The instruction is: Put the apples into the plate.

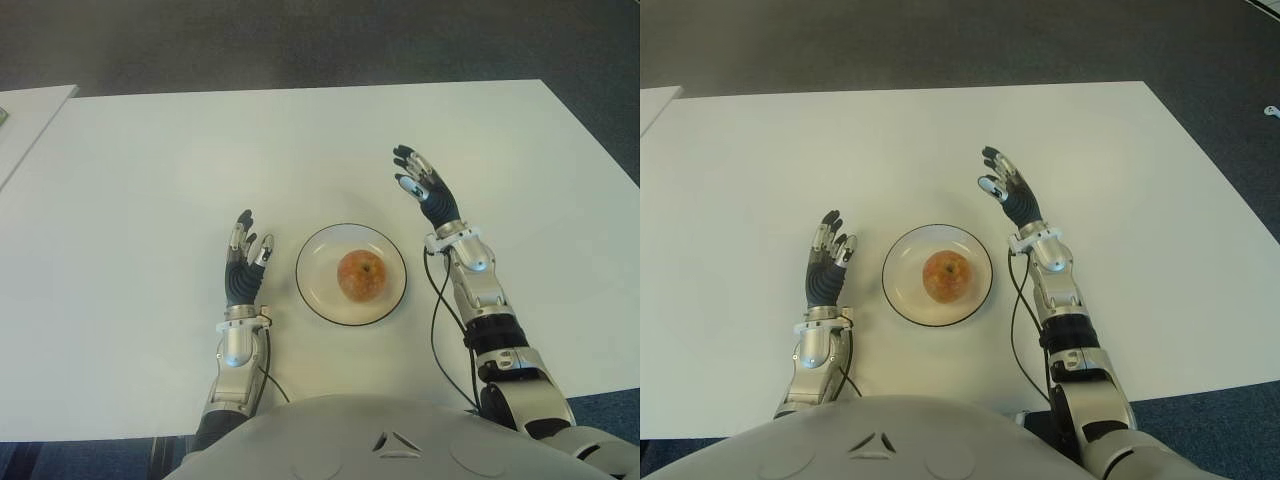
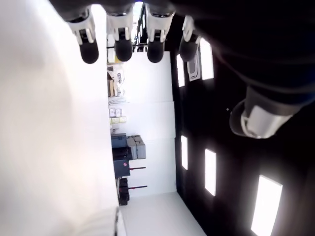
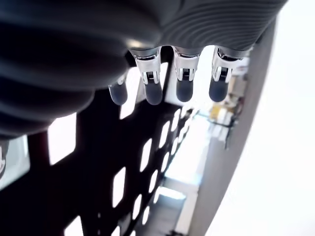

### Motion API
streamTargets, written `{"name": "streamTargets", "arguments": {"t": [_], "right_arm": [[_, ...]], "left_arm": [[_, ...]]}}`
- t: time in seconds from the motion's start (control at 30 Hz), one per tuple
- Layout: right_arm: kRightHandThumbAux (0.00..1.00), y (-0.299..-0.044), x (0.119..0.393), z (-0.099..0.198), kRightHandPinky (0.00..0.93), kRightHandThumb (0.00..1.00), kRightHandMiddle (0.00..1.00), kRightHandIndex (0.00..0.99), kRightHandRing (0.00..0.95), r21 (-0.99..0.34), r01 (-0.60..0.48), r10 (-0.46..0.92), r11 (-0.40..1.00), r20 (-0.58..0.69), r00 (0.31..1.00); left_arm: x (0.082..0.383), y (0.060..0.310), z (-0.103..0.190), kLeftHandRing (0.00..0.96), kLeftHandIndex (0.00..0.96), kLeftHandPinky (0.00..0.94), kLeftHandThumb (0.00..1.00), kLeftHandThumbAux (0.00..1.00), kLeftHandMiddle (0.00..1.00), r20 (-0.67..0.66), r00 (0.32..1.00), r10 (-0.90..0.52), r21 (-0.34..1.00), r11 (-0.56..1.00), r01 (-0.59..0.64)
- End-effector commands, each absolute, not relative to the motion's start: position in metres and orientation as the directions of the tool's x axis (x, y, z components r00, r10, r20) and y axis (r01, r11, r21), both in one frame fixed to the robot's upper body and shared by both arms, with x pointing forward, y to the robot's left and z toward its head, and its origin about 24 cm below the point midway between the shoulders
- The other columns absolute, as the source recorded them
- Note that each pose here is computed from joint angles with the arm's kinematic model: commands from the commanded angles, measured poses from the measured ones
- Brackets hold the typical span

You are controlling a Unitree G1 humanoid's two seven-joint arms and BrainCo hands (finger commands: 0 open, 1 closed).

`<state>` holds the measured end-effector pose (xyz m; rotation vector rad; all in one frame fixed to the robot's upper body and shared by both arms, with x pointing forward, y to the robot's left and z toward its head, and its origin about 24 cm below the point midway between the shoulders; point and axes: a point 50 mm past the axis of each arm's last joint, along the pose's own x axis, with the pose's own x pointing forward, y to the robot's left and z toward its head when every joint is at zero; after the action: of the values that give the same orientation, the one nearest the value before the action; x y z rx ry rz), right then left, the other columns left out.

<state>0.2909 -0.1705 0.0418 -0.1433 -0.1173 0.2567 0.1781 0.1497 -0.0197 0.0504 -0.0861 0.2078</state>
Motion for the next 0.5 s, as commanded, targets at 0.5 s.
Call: {"name": "streamTargets", "arguments": {"t": [0.5], "right_arm": [[0.457,-0.207,0.267,-0.004,0.0,0.034,0.0,0.0,0.0,-0.004,-0.072,0.072,0.997,0.012,0.997]], "left_arm": [[0.165,0.153,-0.039,0.0,0.026,0.0,0.0,0.415,0.0,0.024,0.982,0.185,0.051,0.981,-0.186]]}}
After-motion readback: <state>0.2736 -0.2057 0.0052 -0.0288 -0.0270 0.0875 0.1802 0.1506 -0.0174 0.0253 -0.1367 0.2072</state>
